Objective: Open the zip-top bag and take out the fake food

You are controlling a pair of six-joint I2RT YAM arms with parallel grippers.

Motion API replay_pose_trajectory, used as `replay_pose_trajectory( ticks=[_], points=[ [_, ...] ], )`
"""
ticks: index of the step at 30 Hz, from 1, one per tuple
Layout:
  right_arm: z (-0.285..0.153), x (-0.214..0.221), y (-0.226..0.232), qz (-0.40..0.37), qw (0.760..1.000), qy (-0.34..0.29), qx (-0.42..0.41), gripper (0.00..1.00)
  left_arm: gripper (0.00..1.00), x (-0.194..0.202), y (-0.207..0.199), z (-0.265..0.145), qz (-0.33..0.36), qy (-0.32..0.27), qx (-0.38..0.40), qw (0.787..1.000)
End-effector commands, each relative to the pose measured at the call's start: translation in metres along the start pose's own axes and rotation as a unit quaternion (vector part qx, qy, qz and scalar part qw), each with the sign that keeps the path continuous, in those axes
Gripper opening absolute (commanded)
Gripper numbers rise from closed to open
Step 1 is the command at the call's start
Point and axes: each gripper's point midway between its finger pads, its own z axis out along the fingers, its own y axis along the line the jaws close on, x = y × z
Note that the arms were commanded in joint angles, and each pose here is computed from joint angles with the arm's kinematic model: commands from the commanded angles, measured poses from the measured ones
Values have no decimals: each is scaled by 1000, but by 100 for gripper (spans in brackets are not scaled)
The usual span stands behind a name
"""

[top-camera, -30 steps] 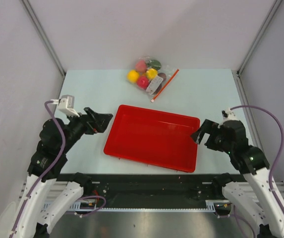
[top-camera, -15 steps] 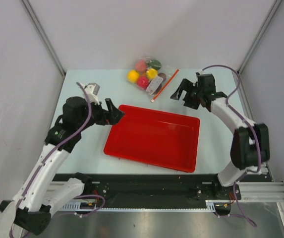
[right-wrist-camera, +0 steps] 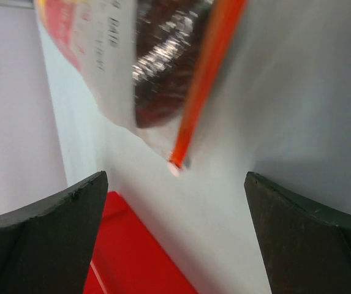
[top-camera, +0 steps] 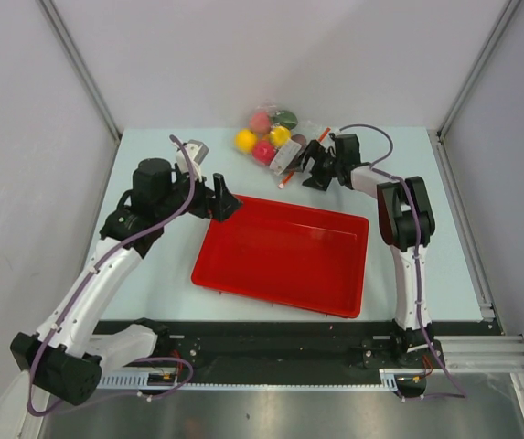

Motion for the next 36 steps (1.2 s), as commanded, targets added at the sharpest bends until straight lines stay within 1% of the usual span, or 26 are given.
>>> replay_pose_trajectory(
  ticks=[1, 3, 4, 5, 7, 9, 10, 11, 12, 14, 15, 16, 17, 18, 20, 21, 22, 23, 24, 26, 27, 29, 31, 33, 36],
  points=[
    [17, -15, 44, -39, 996, -28, -73, 97, 97, -25, -13, -9, 44, -30, 23, 998],
    [27, -6, 35, -35, 997, -19, -67, 92, 96, -25, -12, -6, 33, -24, 20, 999],
    [30, -4, 33, -32, 997, -17, -68, 86, 96, -28, -13, -5, 28, -26, 23, 999],
    [33, -2, 31, -28, 997, -15, -72, 83, 95, -27, -16, -2, 25, -23, 32, 999],
    [38, 3, 25, -16, 997, -7, -77, 73, 92, -30, -17, 3, 11, -19, 39, 999],
    [37, 4, 16, -3, 998, -10, -70, 72, 86, -23, -16, 14, -14, 14, 44, 999],
    [39, 6, 14, -6, 998, -14, -67, 68, 83, -29, -20, 14, -17, 17, 51, 998],
    [39, 6, 15, -12, 998, -15, -66, 66, 79, -26, -21, 17, -23, 27, 56, 998],
    [43, 10, 15, -16, 998, -8, -62, 64, 78, -21, -24, 20, -33, 42, 66, 996],
    [44, 10, 14, -28, 998, -7, -62, 63, 76, -22, -24, 20, -40, 40, 64, 996],
    [43, 5, 16, -33, 997, -22, -59, 61, 76, -26, -25, 19, -47, 31, 62, 996],
    [43, 7, 10, -29, 998, -27, -53, 52, 75, -27, -26, 19, -51, 25, 63, 996],
    [42, 5, 10, -13, 998, -34, -54, 48, 75, -27, -26, 19, -56, 21, 62, 996],
    [42, 1, 14, -13, 996, -43, -71, 40, 74, -27, -26, 19, -68, 15, 63, 996],
    [44, 0, 22, -5, 995, -48, -89, 33, 72, -26, -28, 21, -88, 6, 67, 994],
    [45, -1, 25, -4, 994, -51, -96, 28, 72, -14, -28, 22, -101, 14, 73, 992],
    [48, 1, 29, -6, 993, -50, -104, 24, 71, -11, -30, 22, -108, 13, 79, 991],
    [49, 0, 33, -3, 993, -51, -109, 21, 71, -13, -33, 23, -124, 2, 89, 988],
    [50, 1, 37, -4, 993, -49, -112, 19, 71, -4, -32, 26, -137, 9, 91, 986],
    [50, -1, 46, -3, 992, -51, -119, 12, 71, -6, -40, 24, -151, 3, 111, 982],
    [49, -2, 50, -3, 991, -51, -124, 1, 71, -8, -41, 23, -150, 2, 113, 982],
    [44, -6, 59, 6, 990, -50, -129, 0, 73, -11, -39, 23, -148, 5, 104, 984],
    [38, -6, 68, 36, 990, -45, -128, 0, 75, -11, -33, 29, -149, 13, 90, 985],
    [24, -8, 91, 59, 987, -42, -144, 0, 77, -12, -30, 34, -150, 16, 84, 985],
    [6, -10, 119, 92, 983, -24, -155, 0, 76, -7, -19, 52, -170, 24, 66, 983]
  ],
)
